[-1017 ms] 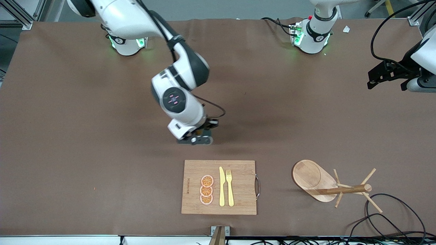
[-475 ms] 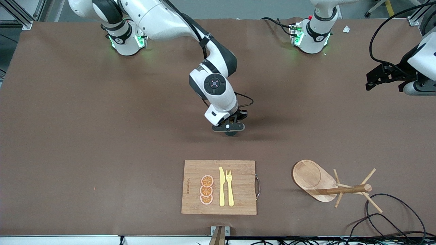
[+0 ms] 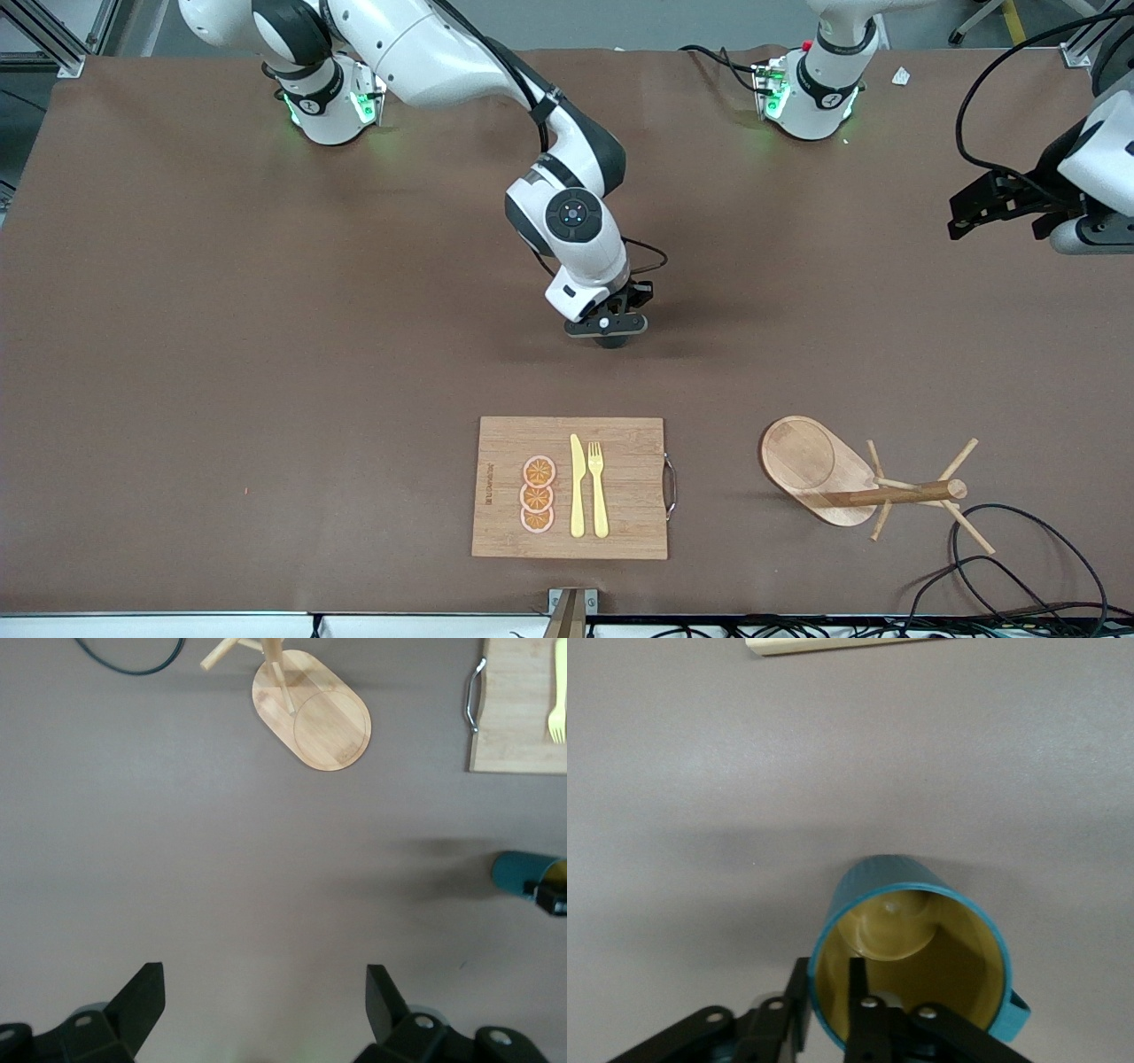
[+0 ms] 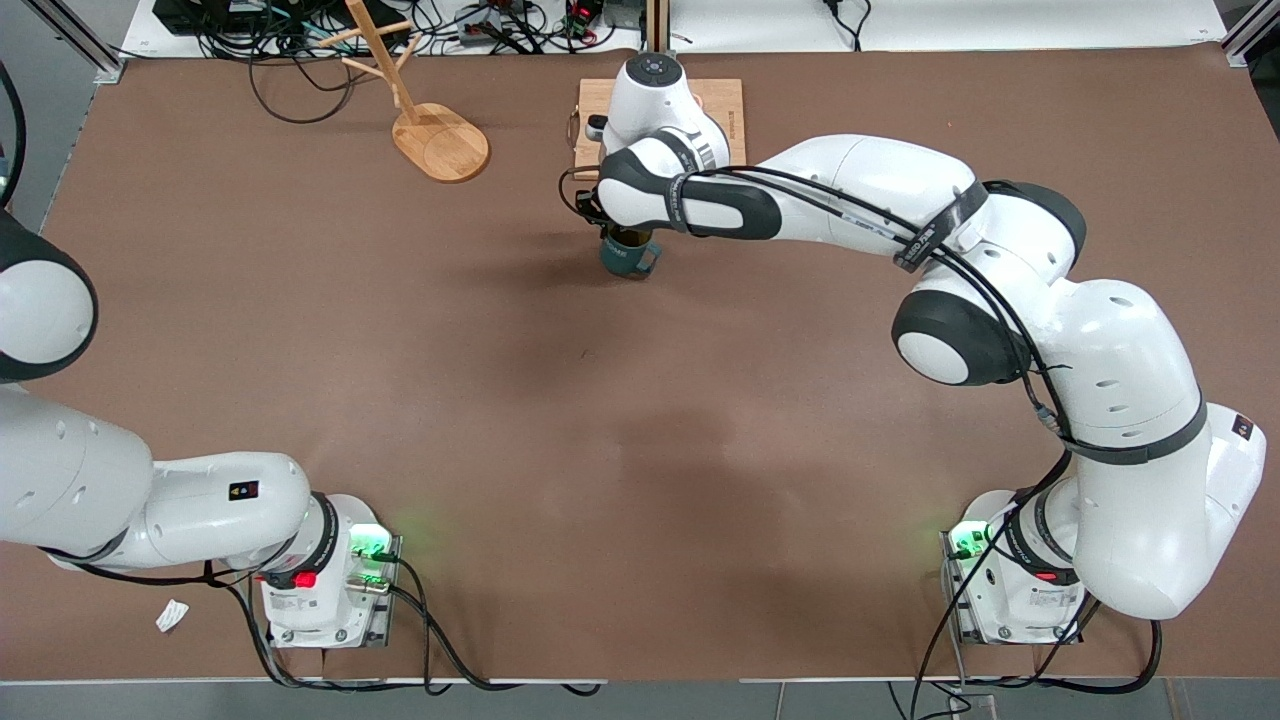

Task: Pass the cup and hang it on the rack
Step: 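Carry the teal mug with the right gripper toward the table middle, then set the mug down, release it while the left gripper reaches over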

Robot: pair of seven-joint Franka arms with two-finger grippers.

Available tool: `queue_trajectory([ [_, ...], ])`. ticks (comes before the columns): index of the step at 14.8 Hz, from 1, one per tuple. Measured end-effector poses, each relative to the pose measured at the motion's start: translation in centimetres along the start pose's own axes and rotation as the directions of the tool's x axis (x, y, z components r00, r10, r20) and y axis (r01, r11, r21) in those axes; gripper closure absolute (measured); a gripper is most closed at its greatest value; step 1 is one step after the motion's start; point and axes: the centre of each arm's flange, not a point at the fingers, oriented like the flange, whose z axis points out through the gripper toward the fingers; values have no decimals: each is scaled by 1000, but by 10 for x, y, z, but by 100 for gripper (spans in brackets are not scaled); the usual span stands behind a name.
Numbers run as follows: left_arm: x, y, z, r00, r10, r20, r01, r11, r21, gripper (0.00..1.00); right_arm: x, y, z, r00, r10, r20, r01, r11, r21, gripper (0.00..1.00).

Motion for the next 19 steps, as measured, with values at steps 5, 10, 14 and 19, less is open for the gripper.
queue_trajectory([
  [5,-7,67,12,987,-160,18,159,987,14,0,31,12,-29,998,32,-57,-31,999,21,22],
  [10,-16,126,32,956,-292,27,290,955,57,0,125,114,-108,980,179,-86,-178,984,18,0],
  [14,-31,184,52,932,-363,6,360,926,115,0,198,256,-186,984,142,-106,-143,990,-3,0],
  [19,-66,270,86,904,-425,-54,427,884,190,0,233,425,-237,976,208,-67,-211,977,-43,0],
])
